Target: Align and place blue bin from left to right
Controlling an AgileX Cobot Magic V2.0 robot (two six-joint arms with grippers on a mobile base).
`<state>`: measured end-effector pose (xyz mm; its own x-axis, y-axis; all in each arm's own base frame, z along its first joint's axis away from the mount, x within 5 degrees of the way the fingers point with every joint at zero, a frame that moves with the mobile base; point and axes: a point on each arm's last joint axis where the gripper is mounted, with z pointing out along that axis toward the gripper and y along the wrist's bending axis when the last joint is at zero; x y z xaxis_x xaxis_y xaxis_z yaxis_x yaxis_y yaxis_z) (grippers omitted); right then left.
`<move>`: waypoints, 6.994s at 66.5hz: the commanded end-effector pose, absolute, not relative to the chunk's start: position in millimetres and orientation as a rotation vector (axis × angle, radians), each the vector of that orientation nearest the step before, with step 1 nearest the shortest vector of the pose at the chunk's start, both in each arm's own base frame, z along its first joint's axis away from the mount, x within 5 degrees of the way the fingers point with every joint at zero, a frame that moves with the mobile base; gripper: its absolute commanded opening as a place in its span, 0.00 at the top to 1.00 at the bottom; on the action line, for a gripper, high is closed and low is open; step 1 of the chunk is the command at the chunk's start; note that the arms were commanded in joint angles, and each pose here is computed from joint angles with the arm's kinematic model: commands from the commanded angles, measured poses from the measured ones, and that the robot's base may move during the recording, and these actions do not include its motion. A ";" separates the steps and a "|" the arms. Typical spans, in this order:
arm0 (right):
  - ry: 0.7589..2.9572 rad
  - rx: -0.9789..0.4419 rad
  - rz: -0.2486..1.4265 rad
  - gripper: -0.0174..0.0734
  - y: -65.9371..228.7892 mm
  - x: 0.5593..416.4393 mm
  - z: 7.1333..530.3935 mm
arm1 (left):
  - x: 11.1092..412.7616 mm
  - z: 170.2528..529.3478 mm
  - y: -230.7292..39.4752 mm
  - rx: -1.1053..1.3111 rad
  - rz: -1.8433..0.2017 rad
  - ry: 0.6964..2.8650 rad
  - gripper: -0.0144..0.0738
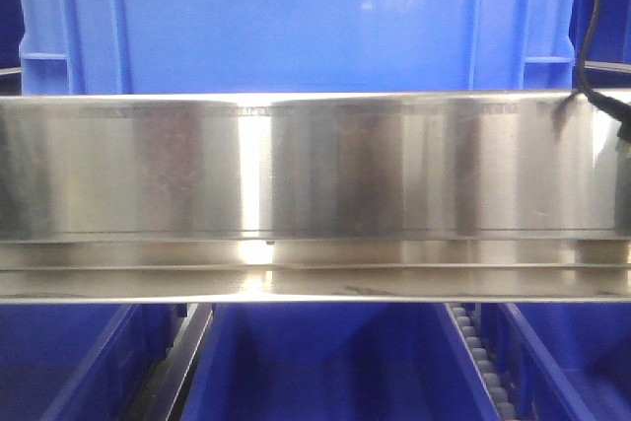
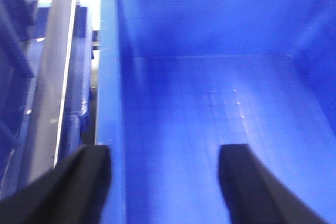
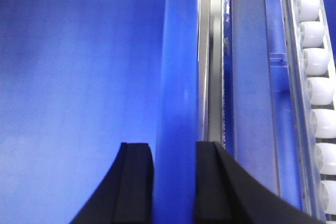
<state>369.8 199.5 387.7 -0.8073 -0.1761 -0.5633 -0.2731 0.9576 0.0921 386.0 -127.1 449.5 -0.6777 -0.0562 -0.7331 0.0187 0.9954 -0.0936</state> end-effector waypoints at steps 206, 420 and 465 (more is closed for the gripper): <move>2.509 -0.316 0.210 0.99 195.6 369.9 391.4 | 392.6 400.3 -120.3 -0.088 0.029 2.453 0.96; 2.186 -0.236 0.271 0.99 200.0 169.7 474.5 | 217.6 489.0 -147.2 -0.044 -0.132 2.145 0.96; 2.182 -0.236 0.268 0.99 199.8 169.9 474.7 | 217.9 489.4 -146.6 -0.044 -0.124 2.140 0.96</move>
